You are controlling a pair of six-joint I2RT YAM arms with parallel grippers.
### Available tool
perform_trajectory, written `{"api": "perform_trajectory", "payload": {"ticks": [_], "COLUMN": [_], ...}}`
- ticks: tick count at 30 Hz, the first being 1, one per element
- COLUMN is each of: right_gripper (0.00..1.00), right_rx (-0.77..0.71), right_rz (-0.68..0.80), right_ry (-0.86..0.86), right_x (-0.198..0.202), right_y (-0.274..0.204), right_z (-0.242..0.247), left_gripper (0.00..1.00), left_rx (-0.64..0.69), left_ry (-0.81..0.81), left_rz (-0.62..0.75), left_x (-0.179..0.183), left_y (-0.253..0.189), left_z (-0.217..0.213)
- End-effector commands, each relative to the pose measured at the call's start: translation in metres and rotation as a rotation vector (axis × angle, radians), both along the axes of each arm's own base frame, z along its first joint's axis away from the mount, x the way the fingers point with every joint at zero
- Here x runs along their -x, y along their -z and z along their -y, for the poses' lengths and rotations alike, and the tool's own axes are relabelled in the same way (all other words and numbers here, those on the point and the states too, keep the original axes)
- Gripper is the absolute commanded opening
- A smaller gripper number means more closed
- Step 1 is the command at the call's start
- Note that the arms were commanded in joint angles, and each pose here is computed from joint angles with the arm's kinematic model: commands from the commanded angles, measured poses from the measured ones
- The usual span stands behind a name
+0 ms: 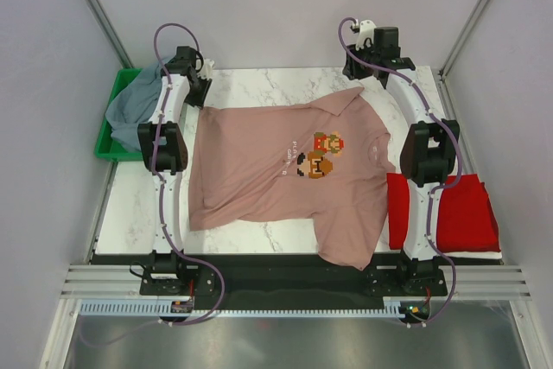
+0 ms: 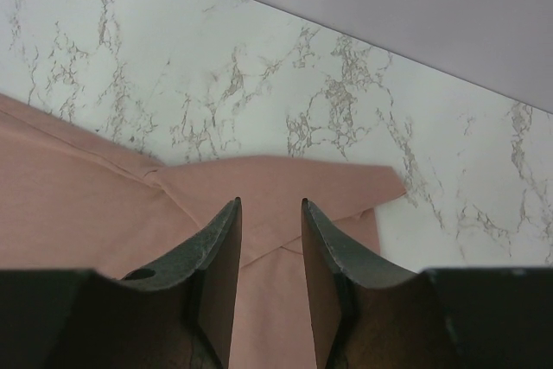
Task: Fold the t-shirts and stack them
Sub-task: Flatten the tshirt out
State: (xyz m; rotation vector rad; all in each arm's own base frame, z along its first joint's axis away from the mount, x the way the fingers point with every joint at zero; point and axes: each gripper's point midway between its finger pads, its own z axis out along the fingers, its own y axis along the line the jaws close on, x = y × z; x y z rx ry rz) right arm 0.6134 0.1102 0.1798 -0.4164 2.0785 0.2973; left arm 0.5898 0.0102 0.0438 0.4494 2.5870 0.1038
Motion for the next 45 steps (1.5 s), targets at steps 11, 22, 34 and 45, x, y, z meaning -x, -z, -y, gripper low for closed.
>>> {"api": "perform_trajectory", "payload": {"ticks": [11,22,34,45], "right_gripper": [0.41,0.41,0.41,0.41], "right_rx": [0.028,0.036,0.035,0.043], "right_rz": [0.002,0.001,-0.006,-0.001], "right_ry": [-0.004,-0.005,-0.014,-0.015], "right_x": [-0.001,-0.002,-0.002,-0.006], "right_y": [0.005,0.008,0.011,0.012], "right_z": [0.004,0.004,0.002,0.002], "left_gripper": [0.39,0.33,0.35,0.18], "left_rx": [0.08,0.053,0.093,0.145], "left_ry": [0.021,0.019,-0.006,-0.002], "left_rz": [-0.013,-0.049,-0.126,-0.138], "left_x": [0.006,0.009,0.022,0.024], "left_y": [-0.005,0.014,0.04,0.047], "left_z": [0.014,0.009,-0.011,-0.019]}}
